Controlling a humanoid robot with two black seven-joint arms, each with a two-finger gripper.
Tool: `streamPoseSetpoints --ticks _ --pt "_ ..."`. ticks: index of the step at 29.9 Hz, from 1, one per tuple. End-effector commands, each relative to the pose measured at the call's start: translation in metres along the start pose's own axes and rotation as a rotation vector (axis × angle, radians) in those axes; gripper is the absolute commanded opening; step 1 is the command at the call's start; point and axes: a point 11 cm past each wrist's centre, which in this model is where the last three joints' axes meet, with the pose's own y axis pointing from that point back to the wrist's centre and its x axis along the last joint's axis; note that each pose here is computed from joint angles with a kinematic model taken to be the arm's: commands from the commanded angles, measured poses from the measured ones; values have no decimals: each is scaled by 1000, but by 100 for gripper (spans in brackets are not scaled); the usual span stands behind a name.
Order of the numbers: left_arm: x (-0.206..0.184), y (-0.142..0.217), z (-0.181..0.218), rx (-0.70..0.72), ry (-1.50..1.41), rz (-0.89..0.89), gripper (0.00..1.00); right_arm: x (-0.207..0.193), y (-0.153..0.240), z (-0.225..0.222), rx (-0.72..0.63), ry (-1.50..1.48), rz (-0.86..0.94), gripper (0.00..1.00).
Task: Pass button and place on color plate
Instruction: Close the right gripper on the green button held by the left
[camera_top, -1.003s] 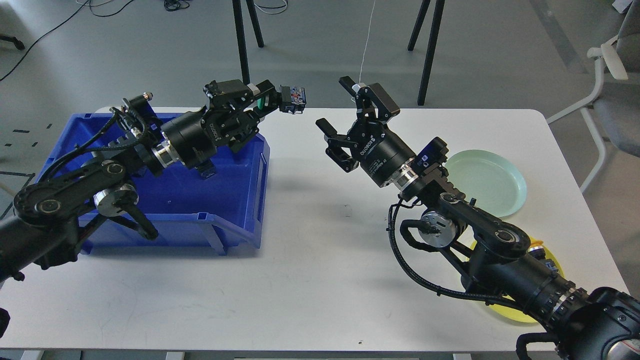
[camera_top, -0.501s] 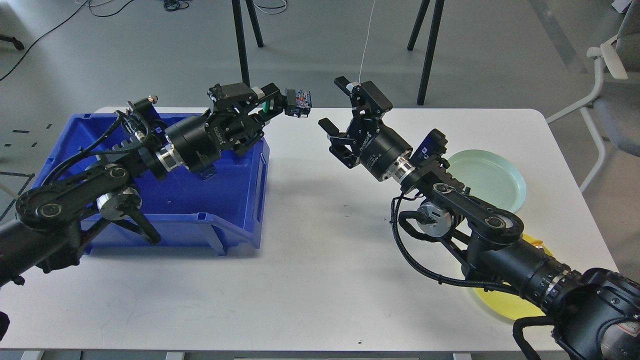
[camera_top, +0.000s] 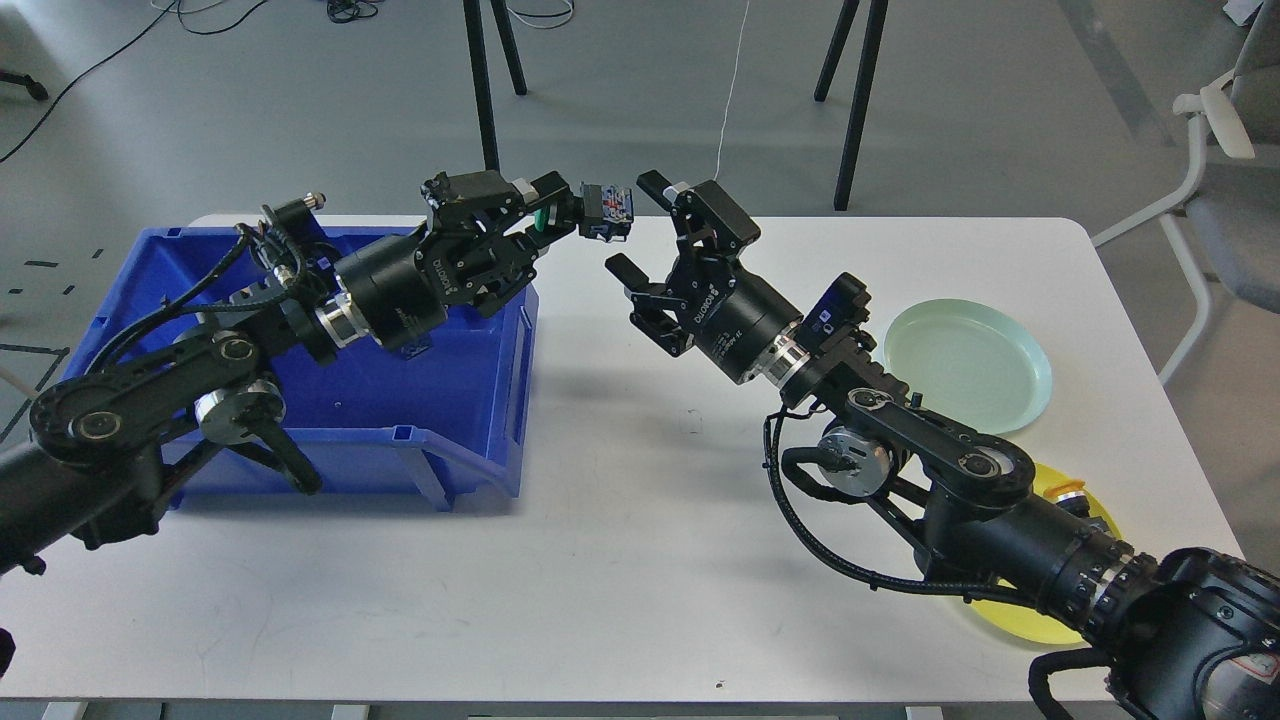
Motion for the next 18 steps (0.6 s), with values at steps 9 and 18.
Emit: streamPoseSetpoints --ticks 9,18 --pt "0 -1 0 -2 1 0 13 0 -3 -3 1 10 -7 98" --pt "-1 -1 0 -2 2 -2 13 -4 -6 -6 9 11 -22 98"
